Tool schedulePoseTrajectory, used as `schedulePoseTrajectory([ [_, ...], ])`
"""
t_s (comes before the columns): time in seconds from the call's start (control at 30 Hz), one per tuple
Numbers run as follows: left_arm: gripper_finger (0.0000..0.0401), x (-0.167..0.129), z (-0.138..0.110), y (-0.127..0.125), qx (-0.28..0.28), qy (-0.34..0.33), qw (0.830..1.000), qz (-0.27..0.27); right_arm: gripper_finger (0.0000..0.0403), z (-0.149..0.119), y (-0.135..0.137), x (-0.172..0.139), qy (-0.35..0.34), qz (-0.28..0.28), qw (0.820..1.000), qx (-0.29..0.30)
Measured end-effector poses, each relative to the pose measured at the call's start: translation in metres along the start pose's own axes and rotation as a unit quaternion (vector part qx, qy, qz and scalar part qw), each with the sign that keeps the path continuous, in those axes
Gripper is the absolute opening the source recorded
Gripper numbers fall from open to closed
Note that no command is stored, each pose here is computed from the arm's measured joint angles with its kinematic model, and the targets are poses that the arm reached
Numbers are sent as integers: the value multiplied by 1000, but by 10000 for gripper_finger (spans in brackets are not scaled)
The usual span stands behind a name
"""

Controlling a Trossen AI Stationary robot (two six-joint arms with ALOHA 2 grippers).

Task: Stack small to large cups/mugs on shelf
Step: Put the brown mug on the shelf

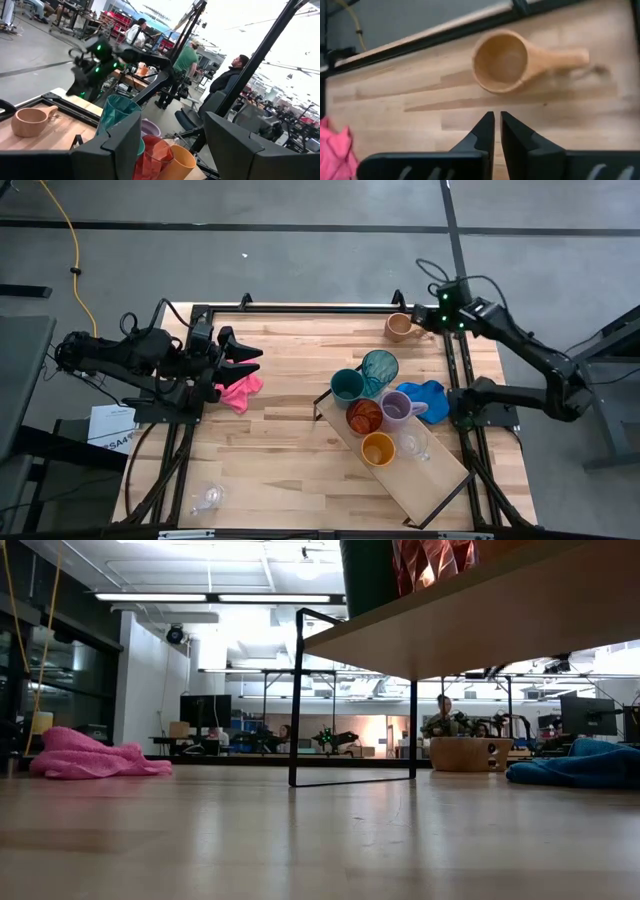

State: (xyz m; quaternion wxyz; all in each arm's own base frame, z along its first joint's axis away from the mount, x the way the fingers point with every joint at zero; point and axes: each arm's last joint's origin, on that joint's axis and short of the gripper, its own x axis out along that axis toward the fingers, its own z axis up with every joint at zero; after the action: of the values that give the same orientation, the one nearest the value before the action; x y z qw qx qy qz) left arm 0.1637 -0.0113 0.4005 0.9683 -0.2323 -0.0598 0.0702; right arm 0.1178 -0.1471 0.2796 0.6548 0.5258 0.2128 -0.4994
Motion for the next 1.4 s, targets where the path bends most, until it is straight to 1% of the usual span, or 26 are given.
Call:
schedulePoseTrajectory([
  [0.1,205,0,0,0,0,0,1000,0,33,-9,-11,21,4,-4,998,65],
  [0.17,205,0,0,0,0,0,1000,0,39,-13,-18,32,1,0,993,119],
  [0.2,205,0,0,0,0,0,1000,0,42,-14,-19,36,-3,6,991,135],
  [0.3,205,0,0,0,1,0,1000,0,48,-18,-24,47,-10,23,988,154],
  [0.43,205,0,0,0,1,0,1000,0,49,-24,-32,54,-4,11,984,180],
  [0.53,205,0,0,0,1,0,1000,0,49,-28,-37,59,-1,-2,977,214],
  [0.63,205,0,0,0,2,0,1000,0,52,-29,-39,63,-15,6,975,223],
  [0.73,205,0,0,0,2,0,1000,0,70,-29,-40,68,-28,31,974,221],
  [0.8,205,0,0,0,2,0,1000,0,89,-31,-43,72,-32,38,973,225],
  [0.97,205,0,0,0,0,0,1000,0,147,-36,-50,81,-37,19,966,255],
  [1.13,205,0,0,0,0,0,1000,0,197,-31,-45,94,-45,40,961,271],
  [1.23,205,0,0,0,0,0,1000,0,212,-30,-44,105,-37,39,957,286],
  [1.33,205,0,0,0,0,0,1000,1,215,-30,-46,113,-35,21,951,307],
  [1.4,205,0,0,0,0,0,1000,1,216,-30,-46,116,-39,19,949,311],
])
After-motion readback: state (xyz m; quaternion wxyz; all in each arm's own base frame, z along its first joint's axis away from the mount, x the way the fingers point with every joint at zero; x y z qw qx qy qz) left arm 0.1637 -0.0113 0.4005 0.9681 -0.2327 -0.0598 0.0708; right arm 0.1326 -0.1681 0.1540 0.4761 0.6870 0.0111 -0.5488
